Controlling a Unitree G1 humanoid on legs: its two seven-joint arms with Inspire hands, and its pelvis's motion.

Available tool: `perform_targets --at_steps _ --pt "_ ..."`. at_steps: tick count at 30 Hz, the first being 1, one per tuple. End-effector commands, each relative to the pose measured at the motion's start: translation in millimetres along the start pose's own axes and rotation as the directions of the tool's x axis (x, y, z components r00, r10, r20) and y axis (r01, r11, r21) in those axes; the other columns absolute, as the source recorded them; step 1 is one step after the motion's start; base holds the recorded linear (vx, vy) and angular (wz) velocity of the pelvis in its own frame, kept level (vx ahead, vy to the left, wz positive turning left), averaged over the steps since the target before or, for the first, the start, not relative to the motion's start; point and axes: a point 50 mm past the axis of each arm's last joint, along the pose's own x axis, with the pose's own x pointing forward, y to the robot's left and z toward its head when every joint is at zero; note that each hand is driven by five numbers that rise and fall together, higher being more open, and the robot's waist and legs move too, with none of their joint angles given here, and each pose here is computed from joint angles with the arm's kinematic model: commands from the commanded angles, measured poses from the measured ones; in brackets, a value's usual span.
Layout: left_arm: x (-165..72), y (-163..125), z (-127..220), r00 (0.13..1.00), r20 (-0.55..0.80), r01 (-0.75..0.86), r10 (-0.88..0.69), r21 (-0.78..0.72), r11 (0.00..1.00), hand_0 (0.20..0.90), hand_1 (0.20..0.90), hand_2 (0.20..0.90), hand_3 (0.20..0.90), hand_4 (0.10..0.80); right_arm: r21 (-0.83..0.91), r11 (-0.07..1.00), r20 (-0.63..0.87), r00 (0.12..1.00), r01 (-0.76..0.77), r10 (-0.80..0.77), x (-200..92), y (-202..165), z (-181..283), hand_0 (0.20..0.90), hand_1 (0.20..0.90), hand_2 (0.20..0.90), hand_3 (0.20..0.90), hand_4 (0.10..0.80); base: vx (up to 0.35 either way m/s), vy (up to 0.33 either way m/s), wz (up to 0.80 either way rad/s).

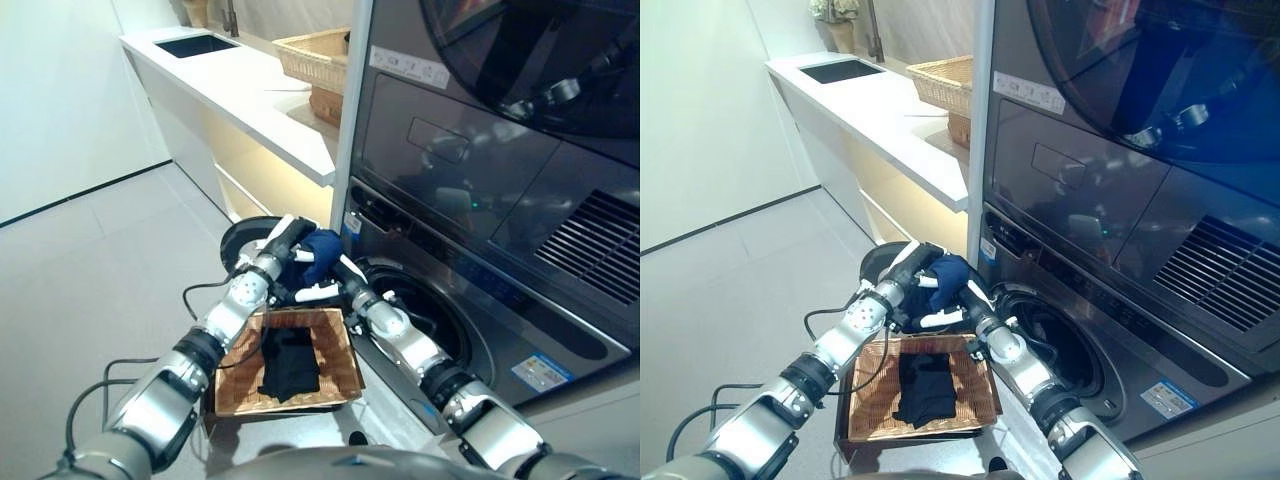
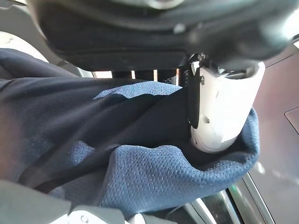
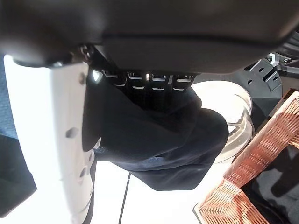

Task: Pick up the clothes and place them into the washing machine

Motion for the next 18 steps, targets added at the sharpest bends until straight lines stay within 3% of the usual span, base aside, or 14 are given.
perform_targets --at_steps 1,2,3,4,5,18 --pt "13.0 -21.9 86.1 0.931 0.360 0.089 -0.061 -0.060 0.994 0.200 0.200 0.200 0.200 0.300 0.032 0.999 0.236 0.972 -0.012 0.005 23.1 2.6 67.6 0.900 0.900 0.900 0.900 0.800 0.000 0.000 0.00" --pt "13.0 -22.0 85.3 0.932 0.356 0.087 -0.060 -0.061 0.994 0.200 0.200 0.200 0.200 0.300 0.034 0.999 0.236 0.972 -0.011 0.002 22.8 2.0 66.9 0.900 0.900 0.900 0.900 0.800 0.000 0.000 0.00" --pt "13.3 -22.1 84.2 0.934 0.352 0.086 -0.059 -0.061 0.994 0.200 0.200 0.200 0.200 0.300 0.034 0.999 0.234 0.972 -0.009 0.001 22.7 1.9 66.2 0.535 0.535 0.535 0.535 0.539 0.000 0.000 0.00" --pt "13.2 -22.0 84.0 0.935 0.351 0.087 -0.060 -0.061 0.994 0.200 0.200 0.200 0.200 0.300 0.029 1.000 0.235 0.972 -0.004 -0.003 22.6 1.0 66.3 0.455 0.455 0.455 0.455 0.482 0.000 0.000 0.00" --pt "13.2 -20.9 84.2 0.935 0.351 0.083 -0.057 -0.060 0.995 0.200 0.200 0.200 0.200 0.300 0.008 1.000 0.239 0.971 0.011 -0.013 22.1 -1.4 66.9 0.200 0.200 0.200 0.200 0.300 0.000 0.000 0.00" --pt "14.8 -21.7 86.4 0.933 0.353 0.082 -0.066 -0.030 0.996 0.200 0.200 0.200 0.200 0.300 -0.064 0.996 0.223 0.974 0.057 -0.041 22.6 -7.2 63.6 0.200 0.200 0.200 0.200 0.300 0.000 0.000 0.00"
